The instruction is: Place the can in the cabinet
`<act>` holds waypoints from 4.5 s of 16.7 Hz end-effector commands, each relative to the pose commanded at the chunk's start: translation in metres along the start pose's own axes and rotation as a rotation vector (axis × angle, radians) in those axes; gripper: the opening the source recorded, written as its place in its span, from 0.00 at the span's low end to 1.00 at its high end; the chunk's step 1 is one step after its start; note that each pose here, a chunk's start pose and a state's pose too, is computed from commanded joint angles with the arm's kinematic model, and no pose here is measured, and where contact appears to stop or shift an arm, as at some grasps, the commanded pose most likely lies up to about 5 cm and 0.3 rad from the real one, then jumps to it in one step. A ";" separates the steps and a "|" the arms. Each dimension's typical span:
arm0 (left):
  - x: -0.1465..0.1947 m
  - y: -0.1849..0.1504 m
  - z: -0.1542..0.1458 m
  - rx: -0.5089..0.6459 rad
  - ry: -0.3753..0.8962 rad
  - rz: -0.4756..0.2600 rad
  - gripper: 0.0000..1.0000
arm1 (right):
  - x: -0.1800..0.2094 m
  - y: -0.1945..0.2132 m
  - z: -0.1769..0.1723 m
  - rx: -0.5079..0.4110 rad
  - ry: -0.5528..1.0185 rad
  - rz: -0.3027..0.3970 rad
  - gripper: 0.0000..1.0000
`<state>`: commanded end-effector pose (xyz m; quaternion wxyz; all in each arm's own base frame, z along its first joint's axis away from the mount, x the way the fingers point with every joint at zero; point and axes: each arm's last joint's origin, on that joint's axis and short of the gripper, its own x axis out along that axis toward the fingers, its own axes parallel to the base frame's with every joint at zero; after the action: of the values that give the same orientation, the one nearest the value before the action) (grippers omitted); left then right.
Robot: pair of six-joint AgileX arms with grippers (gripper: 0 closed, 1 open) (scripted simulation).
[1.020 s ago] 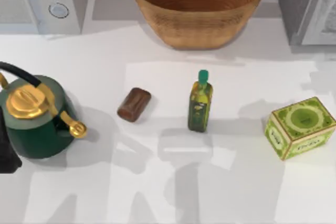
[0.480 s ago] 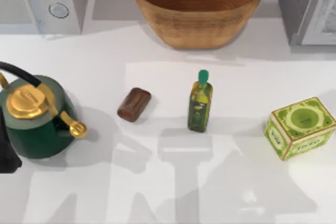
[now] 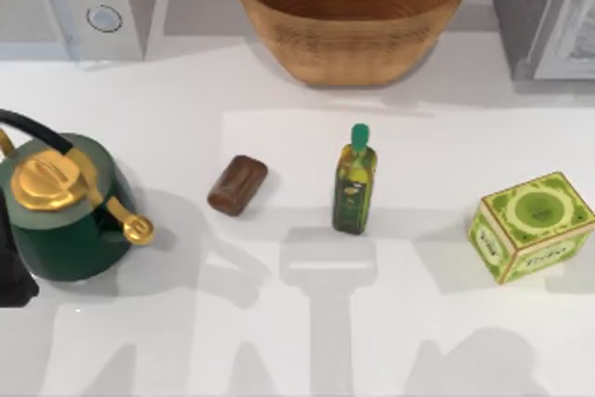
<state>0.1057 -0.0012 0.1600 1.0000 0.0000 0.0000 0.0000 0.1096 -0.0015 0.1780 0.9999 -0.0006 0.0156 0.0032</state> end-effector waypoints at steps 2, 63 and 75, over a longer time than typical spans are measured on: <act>0.000 0.000 0.000 0.000 0.000 0.000 1.00 | -0.003 0.000 -0.012 0.001 -0.021 -0.005 0.00; 0.000 0.000 0.000 0.000 0.000 0.000 1.00 | 0.285 0.044 0.361 0.005 -0.031 -0.010 0.00; 0.000 0.000 0.000 0.000 0.000 0.000 1.00 | 0.285 0.044 0.361 0.005 -0.031 -0.010 0.75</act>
<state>0.1057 -0.0012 0.1600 1.0000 0.0000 0.0000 0.0000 0.4056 0.0444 0.5303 1.0000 0.0016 0.0002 -0.0019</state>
